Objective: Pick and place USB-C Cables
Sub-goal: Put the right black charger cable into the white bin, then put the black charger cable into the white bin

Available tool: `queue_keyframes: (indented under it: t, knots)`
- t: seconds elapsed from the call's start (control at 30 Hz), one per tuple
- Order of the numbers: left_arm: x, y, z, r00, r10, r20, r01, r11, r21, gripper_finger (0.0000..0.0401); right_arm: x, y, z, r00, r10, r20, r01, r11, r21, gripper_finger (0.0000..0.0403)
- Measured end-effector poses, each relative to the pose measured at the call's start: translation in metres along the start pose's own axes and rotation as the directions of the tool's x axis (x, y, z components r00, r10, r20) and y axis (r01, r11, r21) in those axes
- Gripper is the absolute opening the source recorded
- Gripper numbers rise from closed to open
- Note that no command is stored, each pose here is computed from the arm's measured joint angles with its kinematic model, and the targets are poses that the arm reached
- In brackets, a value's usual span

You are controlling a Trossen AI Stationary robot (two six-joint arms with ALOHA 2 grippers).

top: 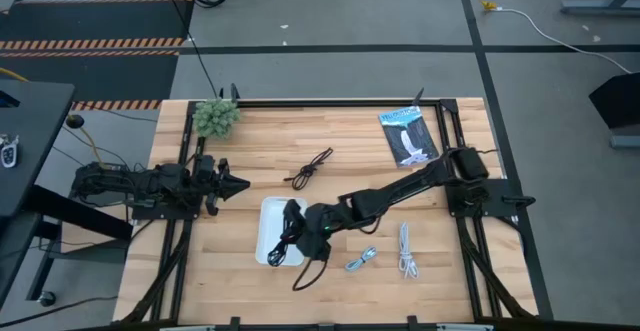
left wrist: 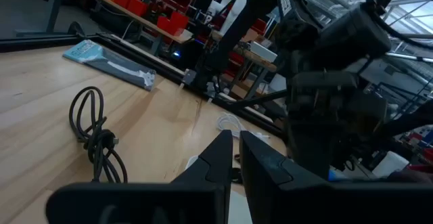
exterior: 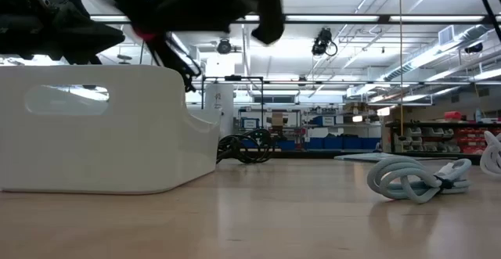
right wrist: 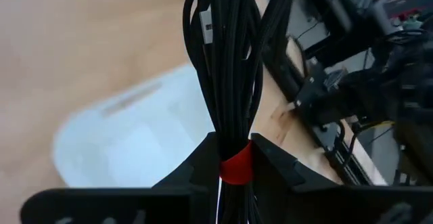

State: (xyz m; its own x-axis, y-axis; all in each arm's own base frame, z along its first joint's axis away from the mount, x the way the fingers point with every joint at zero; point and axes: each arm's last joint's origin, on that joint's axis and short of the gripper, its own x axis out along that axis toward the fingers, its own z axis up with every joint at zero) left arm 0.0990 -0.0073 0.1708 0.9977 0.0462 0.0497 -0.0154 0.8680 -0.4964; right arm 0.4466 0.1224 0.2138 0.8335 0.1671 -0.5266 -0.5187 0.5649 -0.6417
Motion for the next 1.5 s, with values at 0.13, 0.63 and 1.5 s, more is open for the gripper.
queue_keyframes:
  t: [0.13, 0.63, 1.5]
  knots:
    - [0.0, 0.0, 0.0, 1.0, -0.002, 0.002, 0.002, 1.0, -0.001, 0.0036, 0.02, 0.001, -0.005, 0.988, -0.053, -0.142, 0.032, 0.988, -0.148, 0.0072]
    - [0.001, 0.0, -0.001, 1.0, 0.005, -0.01, -0.005, 1.0, 0.002, 0.0036, 0.029, 0.016, -0.022, 0.957, 0.094, -0.275, -0.211, 0.876, -0.433, 0.0099]
    - [0.001, 0.0, -0.001, 1.0, 0.005, -0.01, -0.005, 1.0, 0.002, 0.0036, 0.011, 0.009, -0.015, 0.931, 0.029, -0.363, -0.153, 0.935, -0.32, 0.018]
